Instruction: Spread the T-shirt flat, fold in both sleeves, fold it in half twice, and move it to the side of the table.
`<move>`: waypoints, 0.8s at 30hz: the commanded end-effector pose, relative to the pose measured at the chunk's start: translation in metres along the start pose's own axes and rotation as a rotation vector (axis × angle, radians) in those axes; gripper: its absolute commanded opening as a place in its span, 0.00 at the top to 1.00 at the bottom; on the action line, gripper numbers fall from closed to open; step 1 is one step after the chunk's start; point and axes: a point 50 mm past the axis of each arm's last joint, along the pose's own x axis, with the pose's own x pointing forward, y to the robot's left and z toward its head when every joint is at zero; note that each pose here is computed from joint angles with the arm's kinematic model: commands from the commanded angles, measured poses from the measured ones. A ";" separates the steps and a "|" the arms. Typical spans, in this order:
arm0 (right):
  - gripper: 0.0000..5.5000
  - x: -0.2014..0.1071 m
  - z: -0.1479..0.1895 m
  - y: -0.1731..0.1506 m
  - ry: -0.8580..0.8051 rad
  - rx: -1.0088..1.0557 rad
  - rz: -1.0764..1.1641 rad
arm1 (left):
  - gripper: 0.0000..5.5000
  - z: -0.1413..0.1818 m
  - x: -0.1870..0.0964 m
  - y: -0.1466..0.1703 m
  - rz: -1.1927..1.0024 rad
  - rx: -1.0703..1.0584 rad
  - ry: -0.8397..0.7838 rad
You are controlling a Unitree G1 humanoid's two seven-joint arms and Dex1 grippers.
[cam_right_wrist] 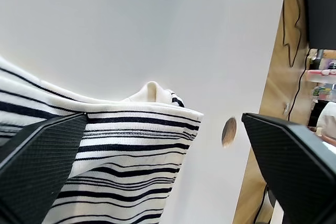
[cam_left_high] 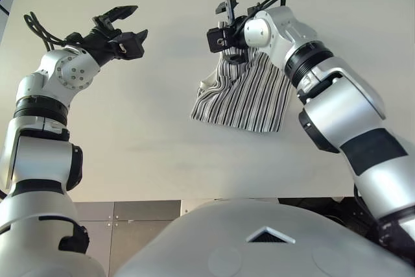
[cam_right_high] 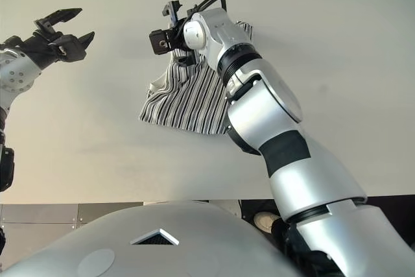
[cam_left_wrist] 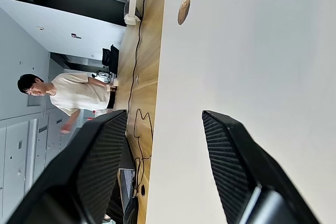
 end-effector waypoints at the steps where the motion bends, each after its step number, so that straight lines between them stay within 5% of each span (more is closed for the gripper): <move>1: 0.00 0.005 -0.005 0.016 0.026 -0.010 0.070 | 0.52 0.002 0.003 0.000 -0.012 0.019 -0.011; 11: 0.00 0.023 0.017 0.042 -0.052 0.138 0.037 | 0.52 0.004 0.005 -0.001 -0.021 0.023 -0.020; 24: 0.00 0.039 0.094 0.062 -0.304 0.224 0.042 | 0.52 0.003 0.003 -0.002 -0.013 0.025 -0.017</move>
